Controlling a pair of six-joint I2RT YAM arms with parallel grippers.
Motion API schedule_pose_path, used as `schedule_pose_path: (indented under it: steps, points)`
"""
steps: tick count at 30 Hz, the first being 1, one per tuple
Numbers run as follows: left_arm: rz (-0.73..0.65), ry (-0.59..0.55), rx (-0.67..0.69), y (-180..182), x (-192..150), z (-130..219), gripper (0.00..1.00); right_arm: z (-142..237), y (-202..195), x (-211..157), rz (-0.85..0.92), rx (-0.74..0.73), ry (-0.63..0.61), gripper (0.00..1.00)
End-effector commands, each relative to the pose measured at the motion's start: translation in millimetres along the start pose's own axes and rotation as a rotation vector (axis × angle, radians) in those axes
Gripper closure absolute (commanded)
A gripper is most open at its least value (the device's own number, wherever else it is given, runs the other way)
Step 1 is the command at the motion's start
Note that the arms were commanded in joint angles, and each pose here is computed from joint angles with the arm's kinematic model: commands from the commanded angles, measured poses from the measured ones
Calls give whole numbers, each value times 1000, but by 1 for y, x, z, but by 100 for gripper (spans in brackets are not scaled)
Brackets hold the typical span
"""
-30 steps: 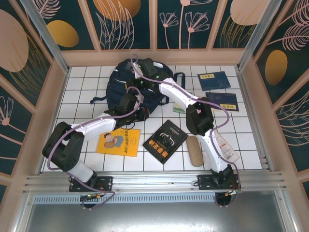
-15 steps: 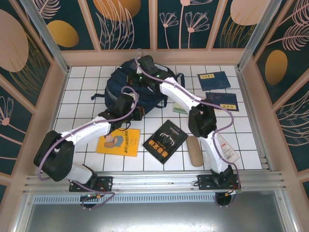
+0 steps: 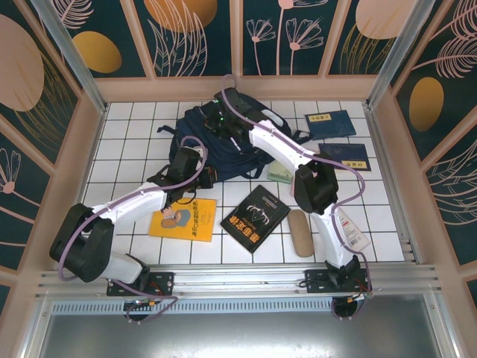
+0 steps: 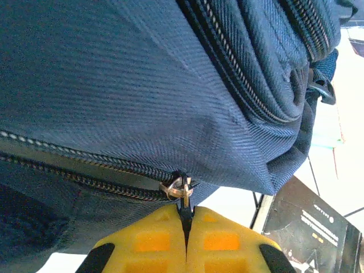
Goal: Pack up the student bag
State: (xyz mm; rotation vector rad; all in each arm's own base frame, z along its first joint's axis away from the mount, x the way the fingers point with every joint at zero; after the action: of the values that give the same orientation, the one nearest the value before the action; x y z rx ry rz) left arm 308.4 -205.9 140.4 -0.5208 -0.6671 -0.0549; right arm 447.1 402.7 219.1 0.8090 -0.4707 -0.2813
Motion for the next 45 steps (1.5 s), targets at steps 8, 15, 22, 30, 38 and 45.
schedule_pose_path:
  steps: [8, 15, 22, 30, 38, 45]
  points:
    - [-21, -39, -63, -14, 1, -8, 100, -9, 28, 4, -218, 141, 20, 100]
    - [-67, -34, -46, -27, -8, -26, 100, -10, 31, 4, -236, 165, 32, 100]
    - [-100, -39, -31, -32, -12, -38, 100, -8, 31, 3, -240, 178, 45, 100]
    - [-167, -23, -43, -56, -16, -54, 97, -7, 33, 5, -230, 198, 53, 100]
    - [-214, 23, -32, -64, -28, -81, 96, -9, 34, 3, -213, 222, 82, 100]
    - [-274, 16, -52, -88, -18, -98, 91, -13, 36, -4, -212, 250, 121, 100]
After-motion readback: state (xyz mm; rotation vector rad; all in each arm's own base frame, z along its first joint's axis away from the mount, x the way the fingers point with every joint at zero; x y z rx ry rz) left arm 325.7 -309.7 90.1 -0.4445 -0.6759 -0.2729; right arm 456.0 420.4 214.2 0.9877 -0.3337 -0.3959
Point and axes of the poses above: each hand's point on the last joint's axis, 136 mm out from that joint toward the fingers, its own z axis back along the fingers, its own y axis along the line the jaws close on, x = y × z, the point moved 4 cm from there along z, back along the fingers, and after that the axes turned 1 degree about -z, right-handed, at the moved point
